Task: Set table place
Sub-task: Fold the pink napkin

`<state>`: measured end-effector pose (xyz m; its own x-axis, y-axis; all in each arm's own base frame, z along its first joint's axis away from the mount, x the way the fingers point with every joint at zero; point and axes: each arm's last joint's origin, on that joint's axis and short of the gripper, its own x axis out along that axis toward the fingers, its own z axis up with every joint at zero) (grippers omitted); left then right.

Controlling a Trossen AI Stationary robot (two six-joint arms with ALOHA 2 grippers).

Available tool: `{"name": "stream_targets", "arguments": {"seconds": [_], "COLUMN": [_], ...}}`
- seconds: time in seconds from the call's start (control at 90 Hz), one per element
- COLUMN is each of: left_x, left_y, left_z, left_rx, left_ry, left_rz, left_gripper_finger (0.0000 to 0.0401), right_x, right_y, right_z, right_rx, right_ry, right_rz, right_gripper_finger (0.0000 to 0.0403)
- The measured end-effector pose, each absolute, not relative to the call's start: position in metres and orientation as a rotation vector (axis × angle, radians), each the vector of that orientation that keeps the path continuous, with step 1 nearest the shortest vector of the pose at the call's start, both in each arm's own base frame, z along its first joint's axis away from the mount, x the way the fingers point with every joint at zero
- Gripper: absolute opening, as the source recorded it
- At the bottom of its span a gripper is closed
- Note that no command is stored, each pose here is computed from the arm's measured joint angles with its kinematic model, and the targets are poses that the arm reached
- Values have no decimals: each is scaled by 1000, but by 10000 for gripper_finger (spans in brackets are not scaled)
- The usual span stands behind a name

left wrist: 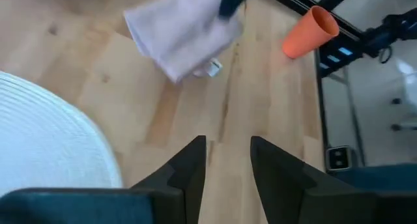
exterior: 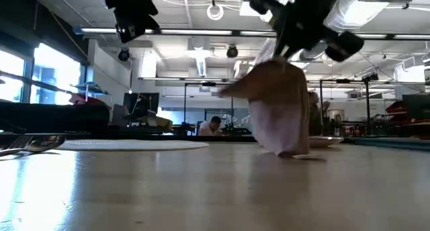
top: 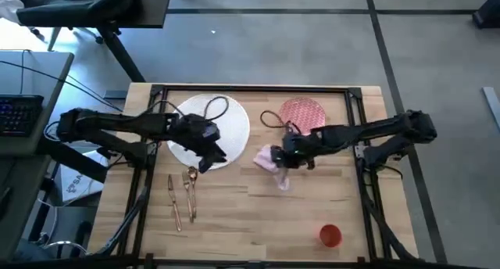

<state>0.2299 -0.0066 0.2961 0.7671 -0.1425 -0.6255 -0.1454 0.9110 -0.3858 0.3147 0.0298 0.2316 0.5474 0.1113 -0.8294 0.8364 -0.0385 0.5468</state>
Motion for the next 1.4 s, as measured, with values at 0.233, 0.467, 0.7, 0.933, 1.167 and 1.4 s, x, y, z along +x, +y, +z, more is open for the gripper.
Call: {"name": "stream_targets", "arguments": {"seconds": [0.233, 0.467, 0.7, 0.933, 1.167, 1.4], "left_x": [213, 211, 212, 234, 266, 287], "left_y": [-12, -20, -20, -34, -57, -65], "left_z": [304, 304, 288, 251, 210, 165], "left_rx": [-487, -517, -556, -422, -133, -68], "left_ry": [708, 709, 737, 753, 781, 886], "left_rz": [39, 73, 151, -37, -130, -255], "left_gripper_finger": [103, 103, 103, 103, 110, 152], "right_x": [369, 381, 379, 372, 353, 321], "right_y": [15, -12, -20, -7, -6, 0], "right_z": [195, 196, 221, 236, 253, 286], "right_rx": [1588, 1477, 1030, 414, 376, 375], "right_ry": [715, 710, 800, 971, 1200, 1219], "right_rz": [-476, -201, 59, 238, 29, -112], "right_gripper_finger": [34, 154, 211, 196, 170, 147]}}
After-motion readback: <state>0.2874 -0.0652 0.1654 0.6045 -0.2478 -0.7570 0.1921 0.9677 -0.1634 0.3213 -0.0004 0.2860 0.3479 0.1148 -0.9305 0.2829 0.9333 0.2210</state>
